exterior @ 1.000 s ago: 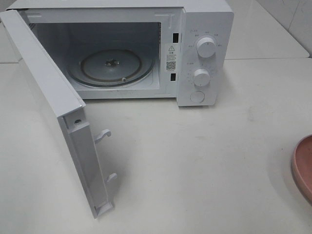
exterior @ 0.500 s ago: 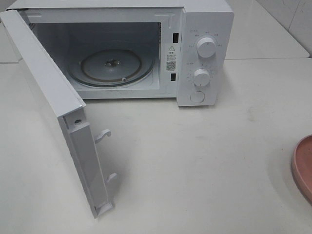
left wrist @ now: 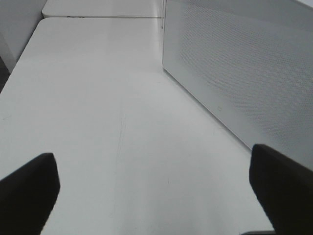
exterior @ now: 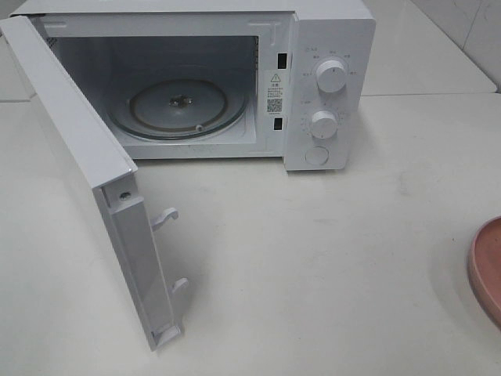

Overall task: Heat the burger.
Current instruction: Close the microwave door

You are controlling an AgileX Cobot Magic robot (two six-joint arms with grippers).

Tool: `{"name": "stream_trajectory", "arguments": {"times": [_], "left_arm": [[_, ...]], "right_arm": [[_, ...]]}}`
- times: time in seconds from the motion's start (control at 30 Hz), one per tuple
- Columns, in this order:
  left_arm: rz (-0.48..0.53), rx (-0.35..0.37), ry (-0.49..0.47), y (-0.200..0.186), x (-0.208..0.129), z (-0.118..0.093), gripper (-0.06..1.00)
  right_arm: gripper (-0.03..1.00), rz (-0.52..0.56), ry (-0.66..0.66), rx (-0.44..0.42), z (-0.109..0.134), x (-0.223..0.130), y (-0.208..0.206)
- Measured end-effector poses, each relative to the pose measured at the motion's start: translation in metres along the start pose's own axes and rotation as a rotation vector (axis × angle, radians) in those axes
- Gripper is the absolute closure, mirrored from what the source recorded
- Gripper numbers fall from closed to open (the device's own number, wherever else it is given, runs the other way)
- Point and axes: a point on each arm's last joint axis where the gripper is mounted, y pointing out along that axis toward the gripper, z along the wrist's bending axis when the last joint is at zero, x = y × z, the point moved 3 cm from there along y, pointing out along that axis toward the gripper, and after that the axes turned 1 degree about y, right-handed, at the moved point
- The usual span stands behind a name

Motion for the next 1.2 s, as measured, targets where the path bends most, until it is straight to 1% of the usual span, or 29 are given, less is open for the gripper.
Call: {"name": "stream_trajectory", "arguments": {"times": [0.1,0.23,1.2], "left_arm": [[0.000,0.000,0.000,0.0000,0.0000,0.0000,-0.03],[0.000,0.000,0.000,0.0000,0.0000,0.0000,-0.03],[0.000,0.000,0.000,0.0000,0.0000,0.0000,-0.03]], "right_arm": [[0.21,-0.044,0.024,-0.039,-0.0013,-0.0026,-0.0061],[0.21,-0.051,0.041,-0.064,-0.0017,-0.0034,-0.0074],[0.21,-0.051,0.043,-0.066,-0.0016,-0.0034,-0.0074]]}}
